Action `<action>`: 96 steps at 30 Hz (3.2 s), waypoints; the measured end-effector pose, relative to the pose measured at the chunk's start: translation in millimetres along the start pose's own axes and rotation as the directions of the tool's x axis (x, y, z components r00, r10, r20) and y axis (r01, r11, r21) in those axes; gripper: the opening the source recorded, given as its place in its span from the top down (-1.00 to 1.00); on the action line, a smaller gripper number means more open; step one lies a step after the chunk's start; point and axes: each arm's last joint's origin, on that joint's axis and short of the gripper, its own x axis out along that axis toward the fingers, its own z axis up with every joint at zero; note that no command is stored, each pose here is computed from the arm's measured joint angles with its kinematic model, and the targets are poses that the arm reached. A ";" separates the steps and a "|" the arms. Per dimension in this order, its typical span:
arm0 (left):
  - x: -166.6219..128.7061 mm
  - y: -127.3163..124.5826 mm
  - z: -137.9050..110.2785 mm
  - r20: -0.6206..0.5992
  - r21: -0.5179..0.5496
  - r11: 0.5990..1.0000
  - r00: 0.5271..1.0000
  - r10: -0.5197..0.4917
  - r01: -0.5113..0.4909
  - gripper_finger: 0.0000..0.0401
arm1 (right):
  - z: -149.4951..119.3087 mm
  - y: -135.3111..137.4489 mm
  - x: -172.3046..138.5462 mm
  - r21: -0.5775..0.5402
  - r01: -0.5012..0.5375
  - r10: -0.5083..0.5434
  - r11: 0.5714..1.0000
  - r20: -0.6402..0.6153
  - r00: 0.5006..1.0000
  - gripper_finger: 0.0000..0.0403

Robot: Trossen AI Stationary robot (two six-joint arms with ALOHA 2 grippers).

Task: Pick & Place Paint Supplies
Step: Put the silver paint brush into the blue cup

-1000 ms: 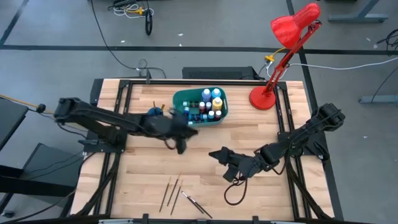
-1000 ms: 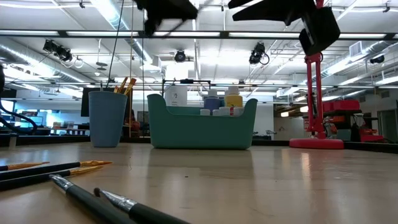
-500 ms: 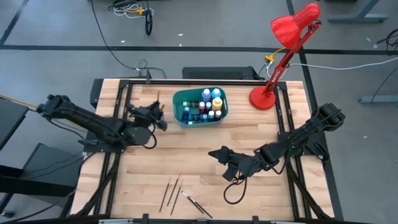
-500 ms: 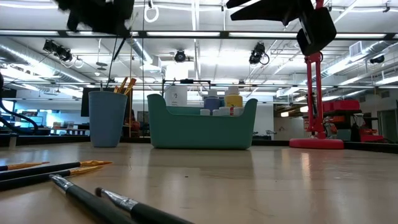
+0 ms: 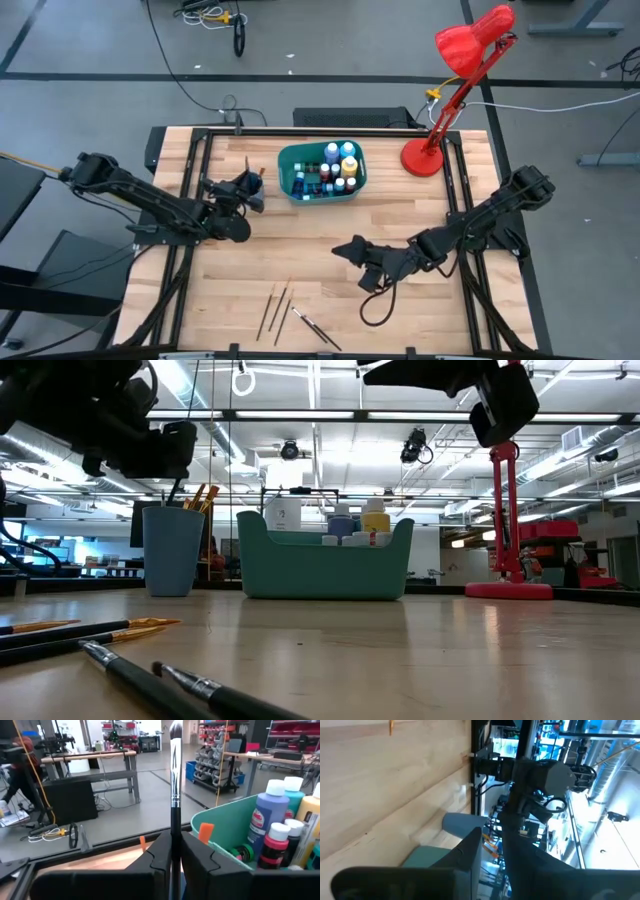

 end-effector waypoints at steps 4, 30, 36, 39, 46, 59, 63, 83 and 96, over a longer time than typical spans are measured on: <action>0.1 -0.4 0.6 0.002 -0.008 1.000 1.000 0.001 -0.001 0.79 | -0.8 -0.3 0.6 0.002 0.001 -0.001 1.000 -0.004 1.000 0.60; 19.0 0.0 -3.2 -0.193 0.209 0.972 0.979 -0.066 0.107 0.67 | -0.3 -0.3 0.5 0.006 0.000 0.000 1.000 0.010 1.000 0.60; 22.1 1.1 -2.9 -0.191 0.186 0.979 0.981 -0.047 0.083 0.72 | -0.2 -0.3 0.5 0.006 -0.001 0.001 1.000 0.014 1.000 0.60; 22.2 1.1 -2.3 -0.179 0.202 0.977 0.983 -0.038 0.074 0.71 | -0.2 -0.3 0.5 0.006 -0.001 0.001 1.000 0.014 1.000 0.60; 19.4 -14.1 26.7 -0.120 0.266 0.955 0.987 -0.103 0.132 0.69 | -0.1 -1.0 0.5 0.010 0.005 -0.005 1.000 0.015 1.000 0.60; -22.9 -58.4 119.0 -0.146 0.130 0.745 0.756 -0.638 0.654 0.72 | 4.2 -30.3 -3.4 0.371 0.200 -0.264 0.907 0.131 0.956 0.60; -36.9 -66.1 112.9 -0.223 0.051 0.536 0.533 -0.816 0.843 0.74 | 6.9 -34.3 -4.7 0.512 0.138 -0.301 0.848 0.252 0.920 0.60; -69.6 -148.3 -22.5 -0.592 -0.092 0.052 -0.012 -0.806 0.994 0.37 | -2.3 -37.6 0.6 0.596 0.147 -0.322 0.789 0.199 0.926 0.60; -99.5 -151.8 -70.6 -0.703 -0.074 -0.069 -0.101 -0.704 0.995 0.29 | -12.2 -36.9 7.8 0.660 0.120 -0.302 0.741 0.167 0.939 0.60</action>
